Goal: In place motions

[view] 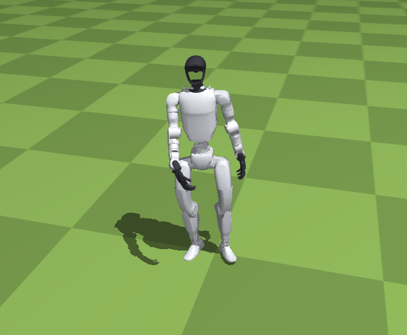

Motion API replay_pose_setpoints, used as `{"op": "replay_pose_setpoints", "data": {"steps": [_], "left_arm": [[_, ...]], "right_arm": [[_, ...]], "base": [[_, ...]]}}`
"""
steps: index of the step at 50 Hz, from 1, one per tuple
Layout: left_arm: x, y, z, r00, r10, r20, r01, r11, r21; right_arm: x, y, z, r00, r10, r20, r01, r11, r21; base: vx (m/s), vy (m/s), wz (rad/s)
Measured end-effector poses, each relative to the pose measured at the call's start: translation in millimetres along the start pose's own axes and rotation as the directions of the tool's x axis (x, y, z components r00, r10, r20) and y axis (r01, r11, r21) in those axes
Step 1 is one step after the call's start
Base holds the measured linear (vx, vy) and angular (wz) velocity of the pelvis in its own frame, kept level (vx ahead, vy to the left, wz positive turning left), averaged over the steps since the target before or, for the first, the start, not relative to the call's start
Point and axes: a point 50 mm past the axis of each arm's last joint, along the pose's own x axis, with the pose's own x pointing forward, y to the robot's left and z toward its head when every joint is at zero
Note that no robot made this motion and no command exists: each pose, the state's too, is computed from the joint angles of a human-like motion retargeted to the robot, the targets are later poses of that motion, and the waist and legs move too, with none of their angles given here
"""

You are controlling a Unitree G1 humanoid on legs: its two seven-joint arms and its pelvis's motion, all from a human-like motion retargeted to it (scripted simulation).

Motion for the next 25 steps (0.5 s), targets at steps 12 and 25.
{"op": "replay_pose_setpoints", "data": {"steps": [12, 25], "left_arm": [[-11.6, -27.5, 63.6, 0.974, 0.060, 0.219, -0.079, 0.994, 0.078], [-278.2, -115.8, 352.1, 0.134, -0.157, 0.978, 0.090, 0.985, 0.146]], "right_arm": [[-60.6, 28.2, -172.2, 0.884, 0.018, -0.467, 0.112, 0.962, 0.249], [-252.1, 99.2, -325.9, 0.255, 0.181, -0.950, 0.355, 0.896, 0.266]], "base": [[0.11, 0.18, 0.08], [-0.08, 0.17, 0.87]]}}
